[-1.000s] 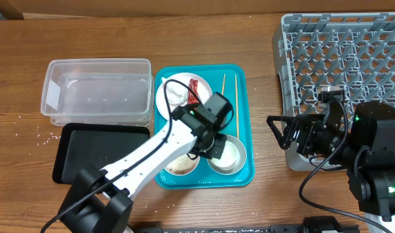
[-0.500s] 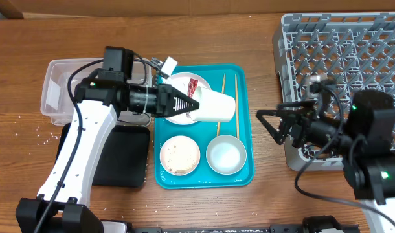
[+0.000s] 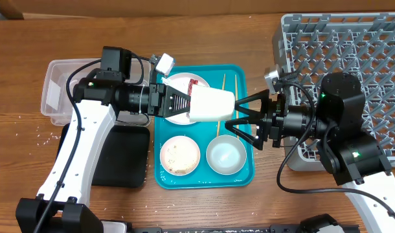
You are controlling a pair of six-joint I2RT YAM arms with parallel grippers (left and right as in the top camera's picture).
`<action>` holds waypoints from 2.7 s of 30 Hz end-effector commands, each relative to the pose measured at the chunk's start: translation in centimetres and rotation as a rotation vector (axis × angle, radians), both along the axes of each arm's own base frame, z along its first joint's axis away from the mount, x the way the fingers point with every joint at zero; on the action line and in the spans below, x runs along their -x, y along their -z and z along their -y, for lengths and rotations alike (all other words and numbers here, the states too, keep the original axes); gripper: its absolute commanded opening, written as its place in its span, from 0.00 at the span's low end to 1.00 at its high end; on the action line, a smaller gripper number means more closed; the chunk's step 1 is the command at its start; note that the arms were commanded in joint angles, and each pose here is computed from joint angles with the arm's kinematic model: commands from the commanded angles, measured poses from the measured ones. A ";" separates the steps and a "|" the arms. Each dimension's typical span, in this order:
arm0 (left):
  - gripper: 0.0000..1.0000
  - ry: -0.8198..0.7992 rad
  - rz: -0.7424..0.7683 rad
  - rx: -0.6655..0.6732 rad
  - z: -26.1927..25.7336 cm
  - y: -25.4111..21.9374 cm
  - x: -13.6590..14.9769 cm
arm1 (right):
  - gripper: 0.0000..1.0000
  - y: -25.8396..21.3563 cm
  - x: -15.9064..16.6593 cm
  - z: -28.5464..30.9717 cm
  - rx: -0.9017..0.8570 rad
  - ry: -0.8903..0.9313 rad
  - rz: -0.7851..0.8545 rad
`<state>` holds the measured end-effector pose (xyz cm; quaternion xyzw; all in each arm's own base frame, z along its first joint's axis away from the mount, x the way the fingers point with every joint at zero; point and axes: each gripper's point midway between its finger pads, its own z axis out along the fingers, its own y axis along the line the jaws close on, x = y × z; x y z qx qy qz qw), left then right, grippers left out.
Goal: Sort waste into correct bins and load items into the dishwasher
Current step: 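Hand the paper cup from the left gripper to the right gripper, then carry the cup with the right gripper and place it in the dish rack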
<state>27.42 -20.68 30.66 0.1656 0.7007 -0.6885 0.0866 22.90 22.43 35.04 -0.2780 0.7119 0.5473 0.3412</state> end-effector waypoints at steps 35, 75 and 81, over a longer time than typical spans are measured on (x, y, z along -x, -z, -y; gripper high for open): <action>0.04 0.048 0.048 -0.014 1.4 -0.4 1.3 | 0.89 -0.2 -0.6 -2.4 -0.030 -0.102 0.019; 1.00 -0.124 -0.015 -0.370 -1.1 5.6 -1.1 | 0.55 11.3 -3.6 26.9 0.608 1.384 -0.621; 1.00 -0.122 -0.037 -0.381 -1.2 5.8 -0.8 | 0.55 16.2 -2.6 26.8 0.762 1.298 -0.849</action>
